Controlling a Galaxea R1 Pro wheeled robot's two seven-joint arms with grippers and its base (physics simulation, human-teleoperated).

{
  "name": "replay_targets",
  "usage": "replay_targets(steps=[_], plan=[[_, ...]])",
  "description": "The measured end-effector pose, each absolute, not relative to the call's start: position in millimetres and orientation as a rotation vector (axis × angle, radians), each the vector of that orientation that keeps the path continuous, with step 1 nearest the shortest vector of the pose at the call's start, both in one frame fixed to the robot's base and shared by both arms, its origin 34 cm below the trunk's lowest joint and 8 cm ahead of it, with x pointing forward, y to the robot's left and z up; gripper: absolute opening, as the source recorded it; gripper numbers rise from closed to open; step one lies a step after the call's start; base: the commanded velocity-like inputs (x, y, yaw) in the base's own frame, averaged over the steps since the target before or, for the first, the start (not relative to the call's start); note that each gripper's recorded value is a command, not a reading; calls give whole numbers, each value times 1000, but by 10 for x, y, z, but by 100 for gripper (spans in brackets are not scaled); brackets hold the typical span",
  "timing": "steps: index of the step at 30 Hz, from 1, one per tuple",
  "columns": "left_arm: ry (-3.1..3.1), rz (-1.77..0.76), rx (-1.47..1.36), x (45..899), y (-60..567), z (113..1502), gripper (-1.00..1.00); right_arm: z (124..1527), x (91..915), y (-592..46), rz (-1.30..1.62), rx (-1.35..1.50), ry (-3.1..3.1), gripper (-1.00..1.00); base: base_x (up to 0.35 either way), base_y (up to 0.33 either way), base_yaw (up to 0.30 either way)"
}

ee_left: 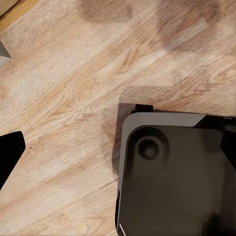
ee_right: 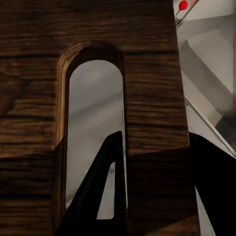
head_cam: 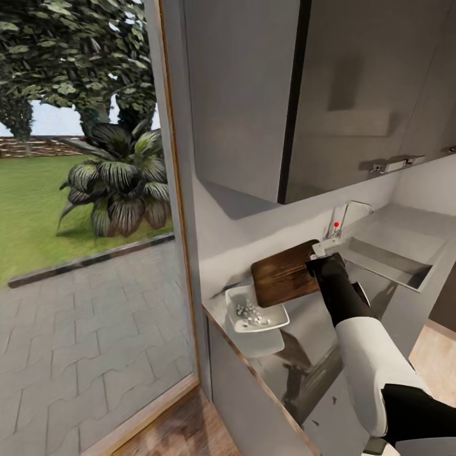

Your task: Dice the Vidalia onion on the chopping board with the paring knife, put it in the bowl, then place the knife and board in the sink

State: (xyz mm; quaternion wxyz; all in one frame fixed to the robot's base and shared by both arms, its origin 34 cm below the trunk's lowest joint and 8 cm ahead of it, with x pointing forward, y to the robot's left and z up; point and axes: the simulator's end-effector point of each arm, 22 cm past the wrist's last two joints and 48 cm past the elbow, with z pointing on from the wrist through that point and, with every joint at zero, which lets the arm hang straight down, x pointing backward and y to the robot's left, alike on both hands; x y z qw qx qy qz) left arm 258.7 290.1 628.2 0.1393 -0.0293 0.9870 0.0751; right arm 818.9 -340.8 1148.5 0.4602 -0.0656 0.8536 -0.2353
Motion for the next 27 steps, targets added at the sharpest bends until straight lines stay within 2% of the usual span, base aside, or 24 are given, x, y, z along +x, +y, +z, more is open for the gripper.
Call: replay_targets(steps=[2,7,13,27], plan=[[2852,217,-85,2586,2900,6282,100,11480,8174,-3559,-576,-137,2105,-100,0,0,0],[2851,213,-84,2591,2884,6282,100,11352,8156,-3684,-325,-25,2140,-100,-24,-57,0],[2850,204,-84,2597,2841,6280,100,11303,8119,-3710,-134,-63,2160,-100,-146,-269,0],[2830,183,-85,2642,2732,6290,100,11385,8219,-3539,-51,-154,2069,-100,-181,-271,0]])
